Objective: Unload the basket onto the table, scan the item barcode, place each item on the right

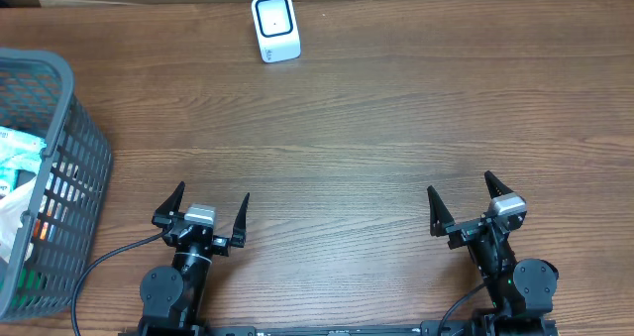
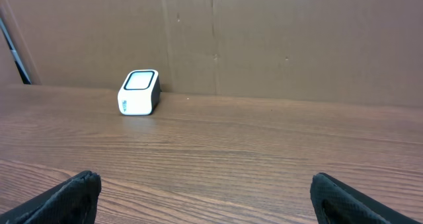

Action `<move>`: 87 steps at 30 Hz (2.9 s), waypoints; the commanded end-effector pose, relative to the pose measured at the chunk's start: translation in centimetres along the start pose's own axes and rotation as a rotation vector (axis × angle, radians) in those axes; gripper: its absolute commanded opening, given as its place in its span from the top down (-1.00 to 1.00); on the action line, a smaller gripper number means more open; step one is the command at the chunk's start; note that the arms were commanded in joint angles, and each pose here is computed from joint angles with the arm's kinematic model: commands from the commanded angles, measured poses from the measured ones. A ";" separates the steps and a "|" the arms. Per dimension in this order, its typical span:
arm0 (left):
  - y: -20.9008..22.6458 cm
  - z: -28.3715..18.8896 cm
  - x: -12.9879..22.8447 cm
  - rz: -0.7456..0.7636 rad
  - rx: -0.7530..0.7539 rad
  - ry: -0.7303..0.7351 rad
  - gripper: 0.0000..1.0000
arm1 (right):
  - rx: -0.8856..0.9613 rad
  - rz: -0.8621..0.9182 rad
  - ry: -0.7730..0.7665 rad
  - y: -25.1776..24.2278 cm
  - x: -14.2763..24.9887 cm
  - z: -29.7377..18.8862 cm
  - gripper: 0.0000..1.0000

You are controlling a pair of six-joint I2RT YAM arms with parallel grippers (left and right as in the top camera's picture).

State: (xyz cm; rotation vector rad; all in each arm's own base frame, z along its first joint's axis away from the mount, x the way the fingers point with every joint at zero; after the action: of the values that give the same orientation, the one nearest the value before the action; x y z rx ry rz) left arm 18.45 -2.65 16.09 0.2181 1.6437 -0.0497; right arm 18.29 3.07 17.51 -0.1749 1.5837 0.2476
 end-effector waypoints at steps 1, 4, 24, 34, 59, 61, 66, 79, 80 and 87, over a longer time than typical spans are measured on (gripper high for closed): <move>0.3 -0.6 -2.1 -0.021 -0.012 -0.043 -1.00 | 0.014 0.005 0.007 -0.2 0.3 0.1 -1.00; 0.4 -1.0 -3.6 -0.031 -0.013 -0.054 -1.00 | 0.014 0.005 0.007 -0.2 0.3 0.1 -1.00; 0.3 4.0 -20.4 -0.144 0.209 0.428 -0.99 | 0.014 0.005 0.007 -0.2 0.3 0.1 -0.99; -1.8 8.7 -21.9 -0.276 0.450 0.706 -0.98 | 0.014 0.005 0.007 -0.2 0.3 0.1 -1.00; 21.7 2.5 -27.2 -0.911 -0.544 0.348 -0.94 | 0.014 0.005 0.007 -0.2 0.3 0.1 -1.00; 23.9 1.2 -25.9 -0.953 -0.651 0.362 -0.94 | 0.014 0.005 0.007 -0.2 0.3 0.1 -1.00; 27.8 -1.4 -21.2 -1.026 -0.913 0.503 -0.90 | 0.014 0.005 0.007 -0.2 0.3 0.1 -1.00; 31.4 0.2 -7.7 -1.113 -1.087 0.931 -0.76 | 0.014 0.005 0.007 -0.2 0.3 0.1 -1.00; 31.4 0.3 -6.7 -1.119 -1.088 0.960 -0.77 | 0.014 0.005 0.007 -0.2 0.3 0.1 -1.00; 31.2 1.0 0.0 -1.106 -1.057 1.113 -0.75 | 0.014 0.005 0.007 -0.2 0.3 0.1 -1.00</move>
State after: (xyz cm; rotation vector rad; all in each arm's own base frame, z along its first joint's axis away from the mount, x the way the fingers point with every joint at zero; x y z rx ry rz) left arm 25.21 27.61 21.71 -1.7525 2.3285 0.1008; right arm 18.32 3.06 17.45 -0.1743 1.5871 0.2477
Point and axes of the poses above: each gripper's point midway between its finger pads, its own z axis out along the fingers, its own y axis along the line the jaws close on, x = y × z, the point moved 6 cm from there along -z, back along the fingers
